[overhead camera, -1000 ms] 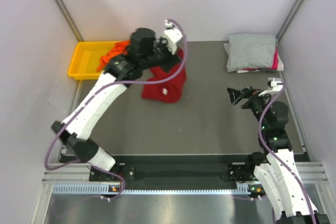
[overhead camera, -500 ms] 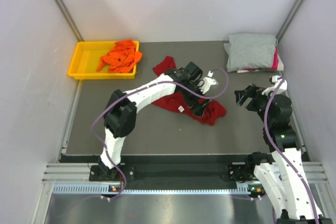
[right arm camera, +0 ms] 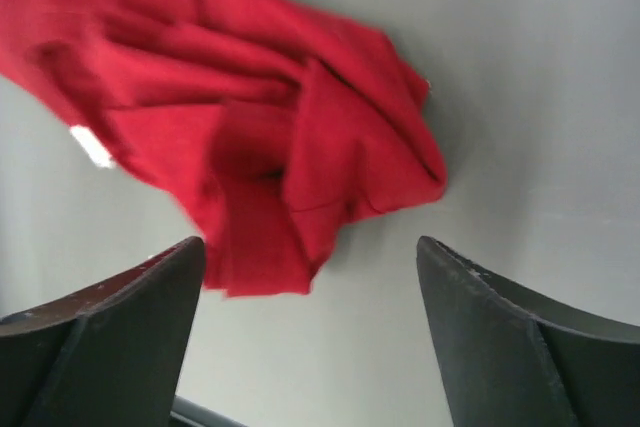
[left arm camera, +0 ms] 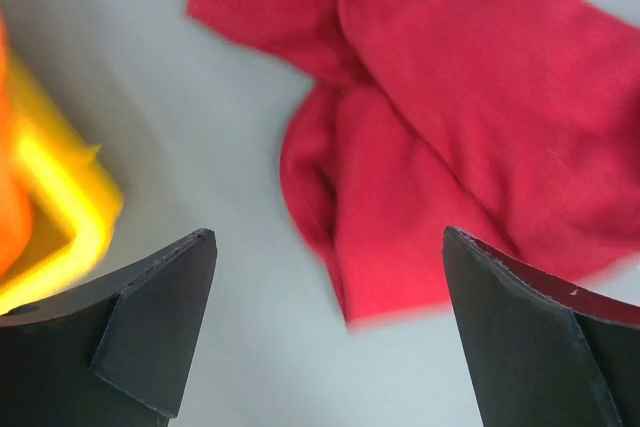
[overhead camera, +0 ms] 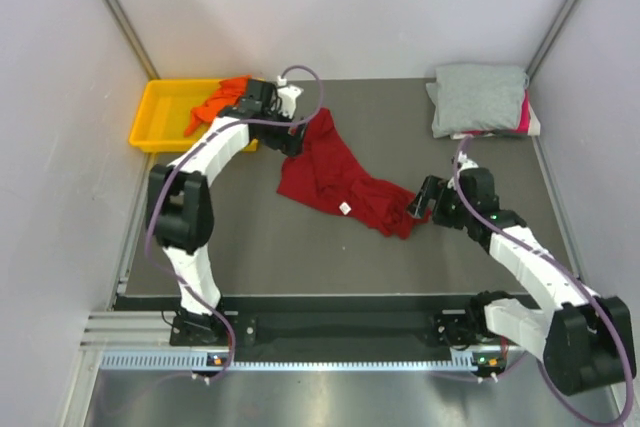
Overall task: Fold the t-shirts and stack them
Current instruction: Flatten the tshirt out
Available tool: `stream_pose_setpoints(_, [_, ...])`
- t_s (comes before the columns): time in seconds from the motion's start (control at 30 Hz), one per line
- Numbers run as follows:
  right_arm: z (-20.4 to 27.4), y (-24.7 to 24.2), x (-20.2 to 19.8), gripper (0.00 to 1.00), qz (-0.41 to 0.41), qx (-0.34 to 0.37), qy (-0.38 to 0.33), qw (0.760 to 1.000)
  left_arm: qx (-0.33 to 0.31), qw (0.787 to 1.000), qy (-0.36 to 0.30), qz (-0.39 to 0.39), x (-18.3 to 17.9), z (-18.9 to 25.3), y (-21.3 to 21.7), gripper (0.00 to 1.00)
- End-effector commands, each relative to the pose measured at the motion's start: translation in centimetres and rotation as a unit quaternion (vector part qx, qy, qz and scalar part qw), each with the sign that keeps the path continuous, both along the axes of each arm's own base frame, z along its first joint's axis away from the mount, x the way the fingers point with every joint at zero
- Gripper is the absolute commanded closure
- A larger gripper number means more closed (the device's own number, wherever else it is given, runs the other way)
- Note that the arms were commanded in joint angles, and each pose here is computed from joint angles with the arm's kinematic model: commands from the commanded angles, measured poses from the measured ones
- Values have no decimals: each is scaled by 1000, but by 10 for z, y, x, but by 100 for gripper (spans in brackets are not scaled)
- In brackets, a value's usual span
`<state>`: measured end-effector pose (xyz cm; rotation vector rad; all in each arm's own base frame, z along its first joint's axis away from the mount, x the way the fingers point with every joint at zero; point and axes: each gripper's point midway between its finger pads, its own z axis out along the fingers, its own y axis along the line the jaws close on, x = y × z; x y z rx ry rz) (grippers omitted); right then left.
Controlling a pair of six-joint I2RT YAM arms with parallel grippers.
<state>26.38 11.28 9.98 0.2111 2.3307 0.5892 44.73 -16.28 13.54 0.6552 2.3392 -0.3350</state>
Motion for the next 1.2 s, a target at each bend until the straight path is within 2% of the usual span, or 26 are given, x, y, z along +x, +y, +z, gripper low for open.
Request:
stream_pose_setpoints(0.0, [-8, 7, 20, 16, -23, 14, -12, 1000, 9, 1000, -15, -25, 34, -13, -27, 1])
stream_pose_setpoints(0.03, [-15, 6, 21, 17, -30, 10, -4, 1000, 3, 999, -39, -21, 52, 0, -32, 1])
stream_pose_setpoints(0.17, [-39, 8, 28, 28, -38, 15, 11, 999, 9, 999, -34, -6, 89, -33, -41, 1])
stream_pose_setpoints(0.2, [-39, 11, 32, 38, -35, 20, 7, 999, 1, 999, -41, -7, 98, -30, -47, 1])
stream_pose_setpoints(0.23, [-41, 14, 33, 44, -30, 28, 12, 999, -1, 1000, -20, -12, 98, -50, -51, 1])
stream_pose_setpoints(0.3, [-47, 17, 39, 59, -30, 35, 11, 999, -9, 1000, -11, -17, 98, -58, -61, 2])
stream_pose_setpoints(0.33, [-48, 20, 41, 62, -27, 38, 11, 999, -11, 1000, -1, -24, 95, -68, -66, 4])
stream_pose_setpoints(0.37, [-52, 19, 44, 66, -30, 36, 15, 999, -16, 999, 6, -29, 91, -72, -71, 11])
stream_pose_setpoints(0.4, [-51, 19, 49, 75, -31, 36, 11, 999, -20, 999, 14, -35, 87, -76, -75, 21])
stream_pose_setpoints(0.47, [-53, 18, 58, 85, -34, 32, 10, 999, -28, 998, 34, -38, 75, -85, -77, 54])
stream_pose_setpoints(0.5, [-45, 18, 69, 94, -33, 32, 0, 999, -30, 998, 42, -42, 69, -86, -77, 90])
stream_pose_setpoints(0.53, [-43, 17, 77, 98, -29, 24, -7, 999, -31, 997, 50, -45, 58, -84, -75, 100])
stream_pose_setpoints(0.6, [-34, 16, 105, 100, -32, 16, -20, 999, -39, 994, 81, -60, 29, -90, -72, 100])
stream_pose_setpoints(0.67, [-40, 19, 128, 100, -22, 10, -19, 1000, -53, 994, 66, -72, 12, -63, -71, 100])
stream_pose_setpoints(0.7, [-16, 24, 156, 100, -20, 14, -50, 998, -56, 991, 89, -79, -11, -75, -67, 100])
stream_pose_setpoints(0.73, [-29, 27, 168, 100, -16, 12, -34, 999, -64, 992, 74, -84, -21, -54, -66, 100])
stream_pose_setpoints(0.8, [4, 41, 214, 100, -2, 27, -72, 997, -63, 986, 111, -111, -67, -66, -67, 100])
stream_pose_setpoints(0.87, [-14, 50, 239, 100, 5, 33, -46, 998, -54, 978, 104, -173, -109, -53, -83, 100])
stream_pose_setpoints(0.9, [17, 56, 269, 100, 7, 43, -81, 996, -41, 972, 118, -198, -134, -63, -85, 100])
stream_pose_setpoints(0.93, [0, 61, 281, 100, 10, 44, -66, 997, -26, 967, 102, -233, -150, -53, -90, 100])
stream_pose_setpoints(1.0, [26, 68, 306, 100, 15, 53, -89, 995, -3, 946, 96, -310, -192, -53, -119, 100])
stream_pose_setpoints(1.03, [23, 70, 312, 100, 19, 57, -85, 995, 5, 936, 87, -341, -205, -49, -126, 74])
stream_pose_setpoints(1.07, [29, 71, 316, 93, 20, 59, -90, 994, 7, 923, 86, -375, -222, -47, -140, 53])
stream_pose_setpoints(1.1, [44, 69, 322, 67, 19, 58, -103, 993, 1, 917, 74, -392, -223, -36, -151, 40])
stream_pose_setpoints(1.13, [51, 62, 319, 52, 15, 42, -103, 994, 1, 911, 86, -402, -230, -35, -155, 25])
stream_pose_setpoints(1.17, [57, 52, 318, 43, 6, 29, -104, 994, -12, 910, 76, -407, -225, -19, -164, 22])
